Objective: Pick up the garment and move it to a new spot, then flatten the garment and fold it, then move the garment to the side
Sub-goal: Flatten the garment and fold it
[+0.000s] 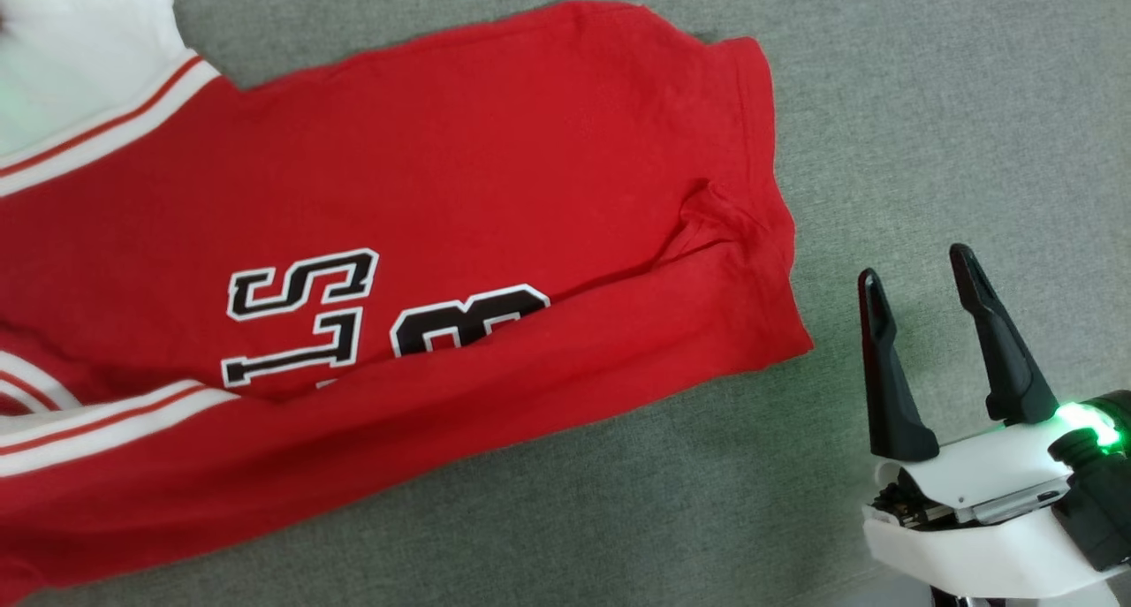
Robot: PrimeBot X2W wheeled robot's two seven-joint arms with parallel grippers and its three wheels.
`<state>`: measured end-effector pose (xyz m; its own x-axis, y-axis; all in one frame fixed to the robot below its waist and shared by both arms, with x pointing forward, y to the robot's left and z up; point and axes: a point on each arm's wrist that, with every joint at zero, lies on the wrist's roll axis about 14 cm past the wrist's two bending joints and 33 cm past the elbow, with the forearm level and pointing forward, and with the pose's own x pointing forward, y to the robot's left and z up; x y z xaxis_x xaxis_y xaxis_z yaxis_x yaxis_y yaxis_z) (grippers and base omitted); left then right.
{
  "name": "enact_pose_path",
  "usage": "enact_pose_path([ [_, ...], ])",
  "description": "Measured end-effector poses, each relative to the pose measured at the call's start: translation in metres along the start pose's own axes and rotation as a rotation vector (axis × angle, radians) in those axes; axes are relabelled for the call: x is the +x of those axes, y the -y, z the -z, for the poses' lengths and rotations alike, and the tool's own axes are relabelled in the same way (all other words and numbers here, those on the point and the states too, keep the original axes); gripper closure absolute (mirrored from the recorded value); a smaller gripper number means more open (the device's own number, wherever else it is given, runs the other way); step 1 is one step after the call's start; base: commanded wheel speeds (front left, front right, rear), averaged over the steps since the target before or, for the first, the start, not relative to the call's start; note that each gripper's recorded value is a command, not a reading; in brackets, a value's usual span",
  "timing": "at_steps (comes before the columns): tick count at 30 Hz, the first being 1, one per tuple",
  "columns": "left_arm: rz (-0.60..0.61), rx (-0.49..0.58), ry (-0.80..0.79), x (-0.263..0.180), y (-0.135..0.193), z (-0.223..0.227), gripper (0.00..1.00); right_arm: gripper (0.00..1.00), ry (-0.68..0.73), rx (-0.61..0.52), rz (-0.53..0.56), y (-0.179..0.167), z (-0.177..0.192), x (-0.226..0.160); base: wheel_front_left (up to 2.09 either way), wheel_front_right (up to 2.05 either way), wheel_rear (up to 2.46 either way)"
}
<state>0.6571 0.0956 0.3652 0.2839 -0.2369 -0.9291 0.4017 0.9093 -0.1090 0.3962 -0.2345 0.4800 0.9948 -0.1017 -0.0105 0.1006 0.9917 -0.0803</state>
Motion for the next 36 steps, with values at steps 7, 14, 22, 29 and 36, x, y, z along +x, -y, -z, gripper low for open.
enact_pose_path([
  [7, -0.005, 0.036, 0.086, -0.021, 0.005, -0.005, 1.0, 0.0, 0.023, 0.055, 0.002, 0.003, -0.003, 0.009, 0.0, 0.0, 0.0],
  [14, 0.017, 0.054, 0.123, -0.04, 0.012, 0.002, 1.0, 0.0, -0.136, 0.013, -0.117, -0.011, -0.001, 0.065, 0.0, 0.0, 0.0],
  [22, 0.025, 0.05, 0.138, -0.047, 0.011, 0.009, 1.0, 0.0, -0.414, -0.075, -0.217, -0.023, 0.014, 0.126, 0.0, 0.0, 0.0],
  [29, 0.035, 0.044, 0.14, -0.043, 0.007, 0.011, 1.0, 0.0, -0.774, -0.009, -0.288, -0.046, 0.057, 0.135, 0.0, 0.0, 0.0],
  [36, 0.045, 0.039, 0.144, -0.038, 0.006, 0.009, 1.0, 0.0, -1.0, 0.049, -0.32, -0.057, 0.075, 0.135, 0.0, 0.0, 0.0],
])
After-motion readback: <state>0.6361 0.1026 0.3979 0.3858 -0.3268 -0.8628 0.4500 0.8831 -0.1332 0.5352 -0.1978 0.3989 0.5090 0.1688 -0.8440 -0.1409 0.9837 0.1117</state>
